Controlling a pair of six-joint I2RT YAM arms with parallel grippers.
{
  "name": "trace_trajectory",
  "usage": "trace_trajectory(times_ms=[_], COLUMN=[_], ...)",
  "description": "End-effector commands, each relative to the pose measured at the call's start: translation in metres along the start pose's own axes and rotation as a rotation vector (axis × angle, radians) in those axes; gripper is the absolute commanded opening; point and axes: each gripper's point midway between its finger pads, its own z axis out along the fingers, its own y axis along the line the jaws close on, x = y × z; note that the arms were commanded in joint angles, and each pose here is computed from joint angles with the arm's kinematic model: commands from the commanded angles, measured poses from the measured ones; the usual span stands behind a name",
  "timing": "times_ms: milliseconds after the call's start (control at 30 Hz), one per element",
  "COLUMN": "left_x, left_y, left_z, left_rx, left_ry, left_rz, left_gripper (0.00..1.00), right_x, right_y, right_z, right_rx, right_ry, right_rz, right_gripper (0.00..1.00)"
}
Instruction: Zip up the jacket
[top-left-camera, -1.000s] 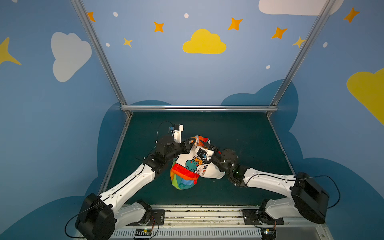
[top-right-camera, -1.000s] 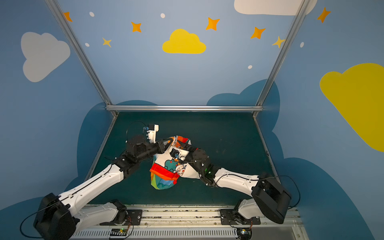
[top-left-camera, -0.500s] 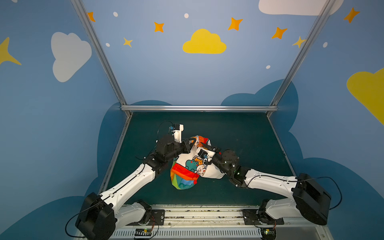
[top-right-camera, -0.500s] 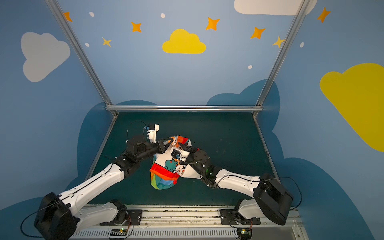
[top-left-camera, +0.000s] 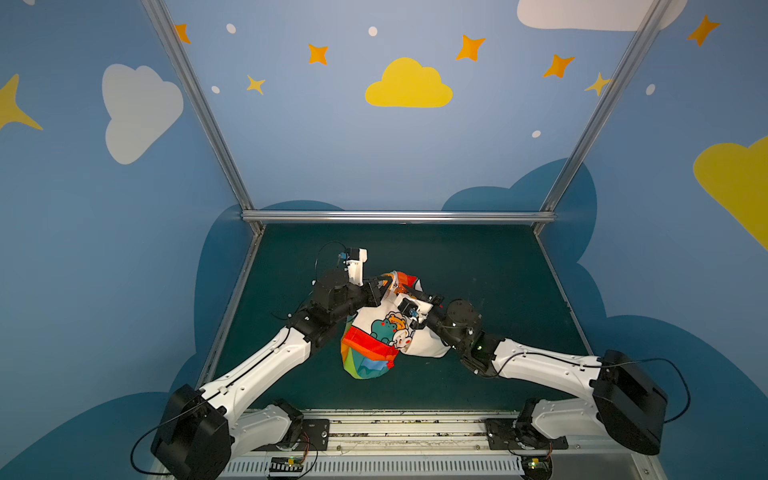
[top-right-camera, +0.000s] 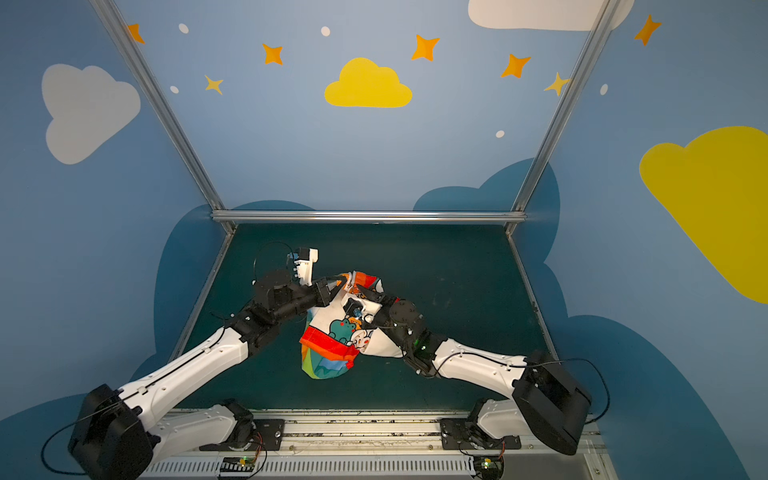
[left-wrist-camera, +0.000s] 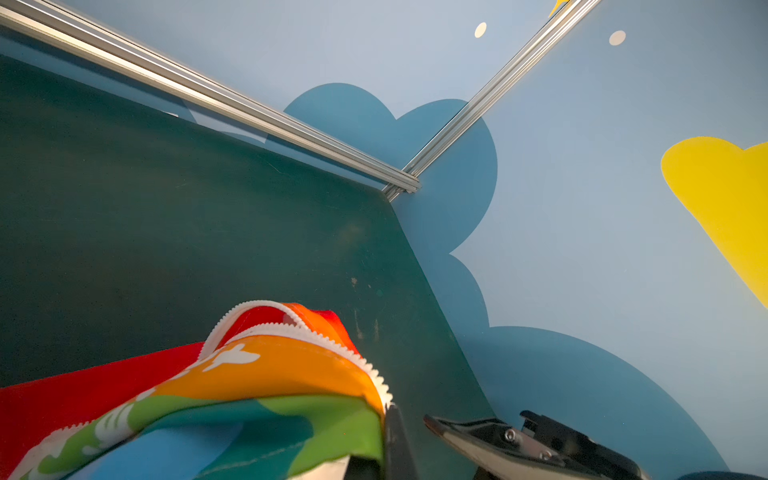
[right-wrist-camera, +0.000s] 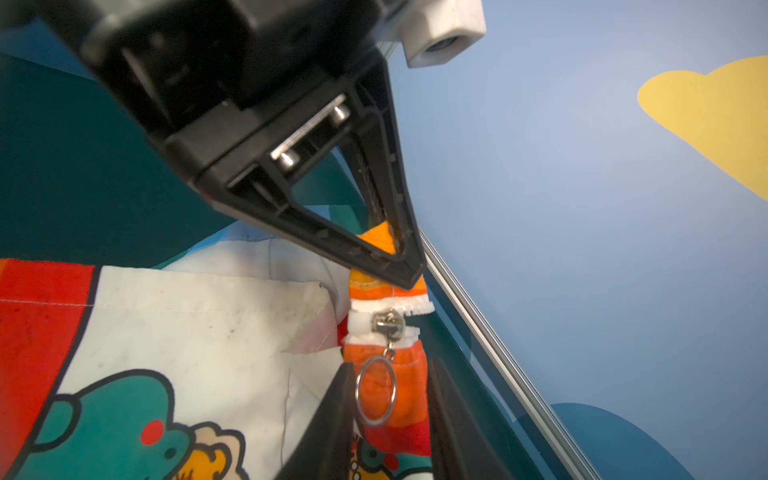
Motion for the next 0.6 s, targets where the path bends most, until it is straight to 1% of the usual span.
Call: trace_trajectory(times_ms=[0,133,233,467,567], left_x=[-0.006,-0.007,-0.007,-0.005,-0.005], left_y=[-0.011,-0.012,-0.011,-0.009,-0.009], left_z=[0.001,0.0,0.001,0.001,0.001], left_rx=[0.035,0.033,0.029,0.025,0.023], left_ry=[-0.003,-0.008,-0.007,-0.005,-0.006], left_rz=[0.007,0.01,0.009,0.008,0.006], left_gripper=[0.03,0.03,0.03,0.03,0.03], right_x=[0.0,-0.002,0.003,0.005,0.006], right_y=[-0.003,0.001,0.008,0.005,0.002], right_z=[-0.002,0.0,0.002,-0.001,-0.002], right_rx=[0.01,-0.016,-0.06,-0.045,-0.034], right_ry=[0.005,-0.006,0.02,0.023,0.024], right_rz=[-0.002,-0.011,-0.016,-0.015,-0.017], right_gripper=[0.3,0.28,0.25,0.24,0.22])
